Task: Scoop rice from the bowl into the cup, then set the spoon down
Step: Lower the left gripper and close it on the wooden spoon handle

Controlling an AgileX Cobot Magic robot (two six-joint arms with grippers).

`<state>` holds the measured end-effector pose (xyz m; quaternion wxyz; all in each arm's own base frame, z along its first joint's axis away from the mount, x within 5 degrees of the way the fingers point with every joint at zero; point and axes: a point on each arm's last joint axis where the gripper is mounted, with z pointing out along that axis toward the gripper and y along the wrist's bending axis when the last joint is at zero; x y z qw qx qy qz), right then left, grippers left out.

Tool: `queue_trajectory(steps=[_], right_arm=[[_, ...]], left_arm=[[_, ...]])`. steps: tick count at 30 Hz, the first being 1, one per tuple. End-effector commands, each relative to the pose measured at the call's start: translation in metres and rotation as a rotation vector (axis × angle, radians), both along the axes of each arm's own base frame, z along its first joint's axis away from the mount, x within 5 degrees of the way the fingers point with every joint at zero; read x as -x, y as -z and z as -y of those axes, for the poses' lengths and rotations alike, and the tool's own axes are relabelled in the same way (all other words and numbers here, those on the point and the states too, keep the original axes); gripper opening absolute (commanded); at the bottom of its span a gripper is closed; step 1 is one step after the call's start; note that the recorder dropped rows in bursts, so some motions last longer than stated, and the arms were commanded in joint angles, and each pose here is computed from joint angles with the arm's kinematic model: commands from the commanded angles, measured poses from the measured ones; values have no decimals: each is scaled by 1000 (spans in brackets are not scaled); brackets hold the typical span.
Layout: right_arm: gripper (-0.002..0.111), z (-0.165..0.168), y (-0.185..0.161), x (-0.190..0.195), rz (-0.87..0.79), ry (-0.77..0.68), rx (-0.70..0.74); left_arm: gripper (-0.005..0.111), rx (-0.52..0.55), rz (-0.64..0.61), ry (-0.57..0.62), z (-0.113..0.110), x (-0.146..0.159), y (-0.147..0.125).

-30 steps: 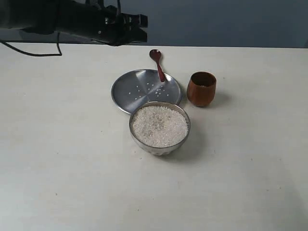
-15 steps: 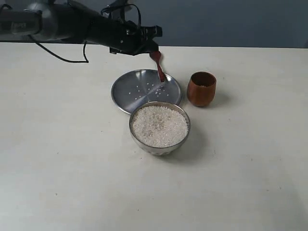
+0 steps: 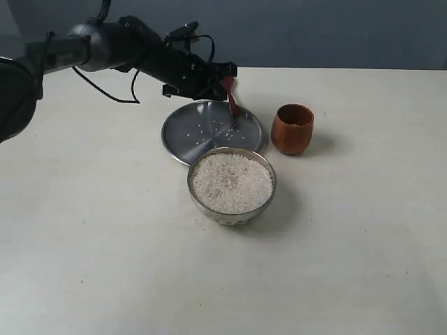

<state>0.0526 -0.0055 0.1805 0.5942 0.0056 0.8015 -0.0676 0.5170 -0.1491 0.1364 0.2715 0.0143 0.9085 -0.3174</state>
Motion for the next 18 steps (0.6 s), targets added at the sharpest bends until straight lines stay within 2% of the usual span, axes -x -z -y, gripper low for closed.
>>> queue_trajectory(steps=[1,3,5,9,18], right_arm=[[0,1,0,0,9,6,14],[0,1,0,0,9,6,14],[0,1,0,0,9,6,14],[0,1,0,0,9,6,14],[0,0,0,0,12,5,10]], left_arm=[[29,14,9,16,13,-4,4],[40,17,0,14,14,-4,9],[45,16,-12,12,14,-4,15],[45,12,11,-13,13,-7,14],[45,37,-27,-27,20,-6,36]])
